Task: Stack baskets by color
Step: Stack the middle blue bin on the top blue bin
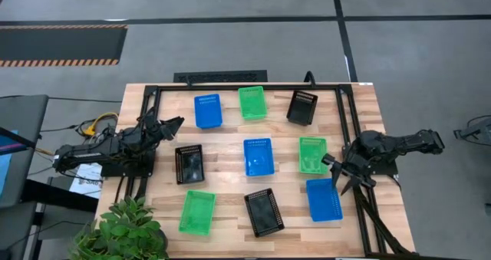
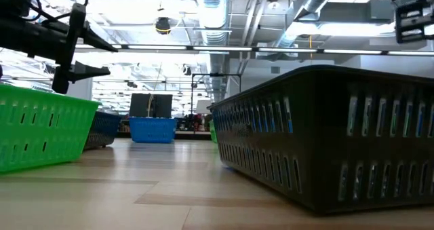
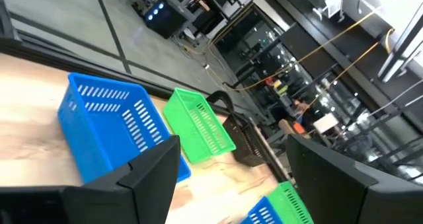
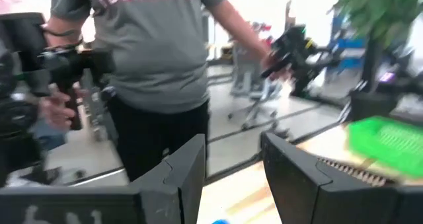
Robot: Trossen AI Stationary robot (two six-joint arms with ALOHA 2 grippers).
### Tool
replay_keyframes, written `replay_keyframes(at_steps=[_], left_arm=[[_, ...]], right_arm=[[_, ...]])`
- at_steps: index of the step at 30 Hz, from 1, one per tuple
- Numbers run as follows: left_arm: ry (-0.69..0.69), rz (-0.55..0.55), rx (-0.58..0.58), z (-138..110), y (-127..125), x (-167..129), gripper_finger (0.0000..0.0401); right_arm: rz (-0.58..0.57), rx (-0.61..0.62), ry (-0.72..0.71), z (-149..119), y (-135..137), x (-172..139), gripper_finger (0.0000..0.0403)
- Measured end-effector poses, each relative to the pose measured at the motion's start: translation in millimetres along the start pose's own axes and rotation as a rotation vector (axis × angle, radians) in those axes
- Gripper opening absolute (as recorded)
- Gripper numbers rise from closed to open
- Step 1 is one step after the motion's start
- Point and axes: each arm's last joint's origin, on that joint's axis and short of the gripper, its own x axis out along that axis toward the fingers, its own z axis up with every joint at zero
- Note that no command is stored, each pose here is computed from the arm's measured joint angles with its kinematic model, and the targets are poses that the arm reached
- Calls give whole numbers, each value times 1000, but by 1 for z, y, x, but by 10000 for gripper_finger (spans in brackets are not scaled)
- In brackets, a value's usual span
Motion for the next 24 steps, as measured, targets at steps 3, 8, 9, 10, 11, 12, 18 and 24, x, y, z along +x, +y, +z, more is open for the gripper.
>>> replay_keyframes(at_steps=[3, 8, 9, 10, 11, 12, 18, 24], left_arm=[[-8, -7, -27, 0, -1, 0, 265], [-16, -6, -32, 1, -1, 0, 265], [-16, -6, -40, 1, -1, 0, 265], [-16, -6, -54, 1, -1, 0, 265], [-15, -8, -75, 1, -1, 0, 265], [-14, -9, -93, 1, -1, 0, 265], [-16, -27, -188, 2, -2, 0, 265], [-108, -116, -230, 12, -12, -1, 265]], right_arm=[[-25, -62, -58, 7, 0, 0, 175], [-7, -133, -181, 22, 3, -2, 175], [-8, -149, -202, 25, 4, -2, 175], [-20, -170, -224, 27, 4, -3, 175], [-35, -195, -245, 30, 5, -3, 175], [-51, -211, -266, 32, 5, -4, 175], [-150, -377, -407, 46, 8, -9, 175], [-176, -577, -554, 60, 16, -16, 175]])
